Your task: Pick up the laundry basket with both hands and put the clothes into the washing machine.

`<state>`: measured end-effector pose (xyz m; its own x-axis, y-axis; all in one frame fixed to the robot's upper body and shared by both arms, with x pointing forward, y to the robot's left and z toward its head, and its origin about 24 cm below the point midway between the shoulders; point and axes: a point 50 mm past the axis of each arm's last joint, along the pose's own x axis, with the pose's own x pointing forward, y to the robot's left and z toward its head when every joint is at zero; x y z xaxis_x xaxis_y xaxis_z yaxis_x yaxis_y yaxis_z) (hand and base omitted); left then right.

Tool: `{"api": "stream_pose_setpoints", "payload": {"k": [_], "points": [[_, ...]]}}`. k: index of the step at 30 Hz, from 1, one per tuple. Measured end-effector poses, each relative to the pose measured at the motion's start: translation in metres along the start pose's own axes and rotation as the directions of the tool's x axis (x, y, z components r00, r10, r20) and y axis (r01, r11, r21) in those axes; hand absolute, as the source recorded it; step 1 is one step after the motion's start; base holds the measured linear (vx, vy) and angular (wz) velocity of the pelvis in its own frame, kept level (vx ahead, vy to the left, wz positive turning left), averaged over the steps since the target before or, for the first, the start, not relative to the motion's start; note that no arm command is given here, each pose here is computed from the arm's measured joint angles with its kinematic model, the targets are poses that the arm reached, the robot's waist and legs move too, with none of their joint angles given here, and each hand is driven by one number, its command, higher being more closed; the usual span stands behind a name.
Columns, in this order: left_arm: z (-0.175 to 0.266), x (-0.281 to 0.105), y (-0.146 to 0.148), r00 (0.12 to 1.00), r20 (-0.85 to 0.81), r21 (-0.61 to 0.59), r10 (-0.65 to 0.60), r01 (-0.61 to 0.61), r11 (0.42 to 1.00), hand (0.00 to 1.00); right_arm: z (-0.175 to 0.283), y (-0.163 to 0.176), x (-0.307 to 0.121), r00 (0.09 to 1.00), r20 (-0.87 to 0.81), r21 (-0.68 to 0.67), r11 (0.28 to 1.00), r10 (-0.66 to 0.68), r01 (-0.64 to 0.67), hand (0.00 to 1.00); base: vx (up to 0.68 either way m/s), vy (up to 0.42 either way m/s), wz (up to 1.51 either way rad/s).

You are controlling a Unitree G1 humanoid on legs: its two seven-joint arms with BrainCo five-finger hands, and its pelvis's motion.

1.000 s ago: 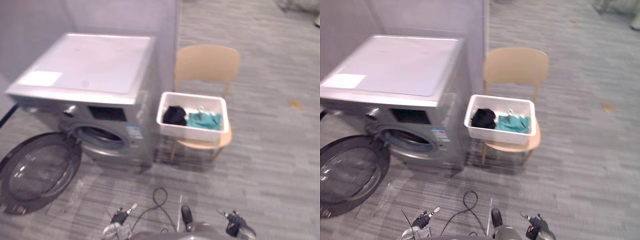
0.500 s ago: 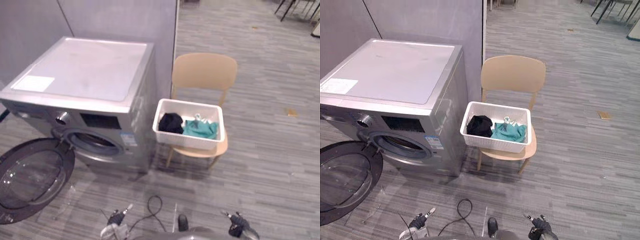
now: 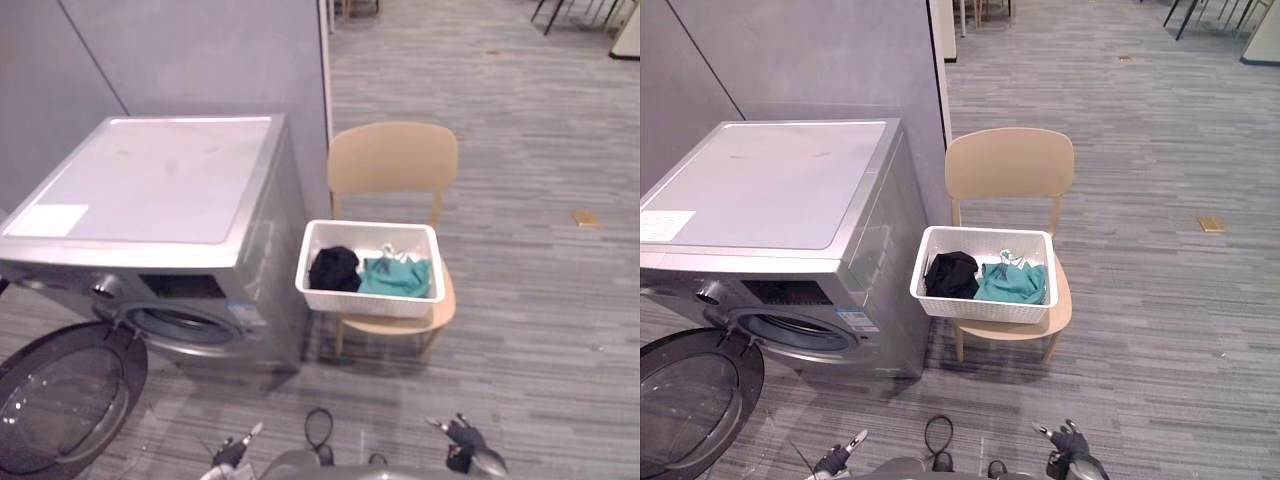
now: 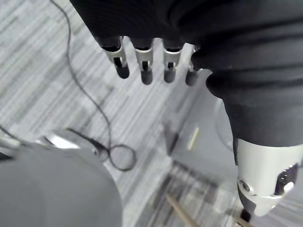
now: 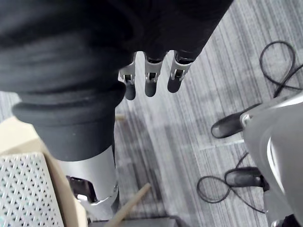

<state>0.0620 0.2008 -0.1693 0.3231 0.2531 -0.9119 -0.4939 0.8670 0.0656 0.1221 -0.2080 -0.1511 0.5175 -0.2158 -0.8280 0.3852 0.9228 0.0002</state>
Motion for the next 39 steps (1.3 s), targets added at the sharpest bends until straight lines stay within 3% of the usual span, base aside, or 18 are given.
{"api": "stream_pose_setpoints", "payload": {"k": [9,15,18,22,26,31,39], "points": [[0.041,0.004,-0.027,0.990,0.127,0.016,-0.065,0.064,0.998,0.00,0.002,0.001,-0.001,1.000,0.016,-0.017,1.000,0.005,-0.005,0.00,0.24,0.022,-0.28],[0.044,0.006,-0.019,0.990,0.129,0.035,-0.050,0.046,0.998,0.00,0.014,-0.004,-0.004,0.996,0.093,0.040,0.999,-0.010,0.006,0.00,0.08,-0.011,-0.36],[0.042,0.006,-0.018,0.991,0.125,-0.010,-0.038,0.039,0.999,0.00,0.037,-0.011,-0.005,0.981,0.184,0.100,0.994,-0.057,0.039,0.00,0.19,-0.026,-0.03],[0.024,0.004,0.013,0.996,0.071,-0.063,0.055,-0.051,0.997,0.00,0.068,-0.021,-0.018,0.932,0.344,0.170,0.984,-0.110,0.054,0.00,0.31,-0.166,-0.01],[0.012,0.002,-0.007,0.999,0.039,-0.127,0.016,-0.011,0.992,0.00,0.110,-0.044,-0.034,0.843,0.508,0.179,0.979,-0.177,0.098,0.00,0.27,-0.158,0.22],[0.006,0.001,-0.009,1.000,0.018,-0.148,0.018,-0.015,0.989,0.00,0.133,-0.044,-0.047,0.769,0.612,0.168,0.981,-0.183,0.101,0.00,0.16,0.001,0.33],[0.012,0.002,-0.006,0.999,0.030,0.014,-0.030,0.029,0.999,0.00,0.135,-0.002,-0.064,0.728,0.682,0.127,0.992,-0.073,-0.020,0.00,0.02,0.066,0.16]]}}
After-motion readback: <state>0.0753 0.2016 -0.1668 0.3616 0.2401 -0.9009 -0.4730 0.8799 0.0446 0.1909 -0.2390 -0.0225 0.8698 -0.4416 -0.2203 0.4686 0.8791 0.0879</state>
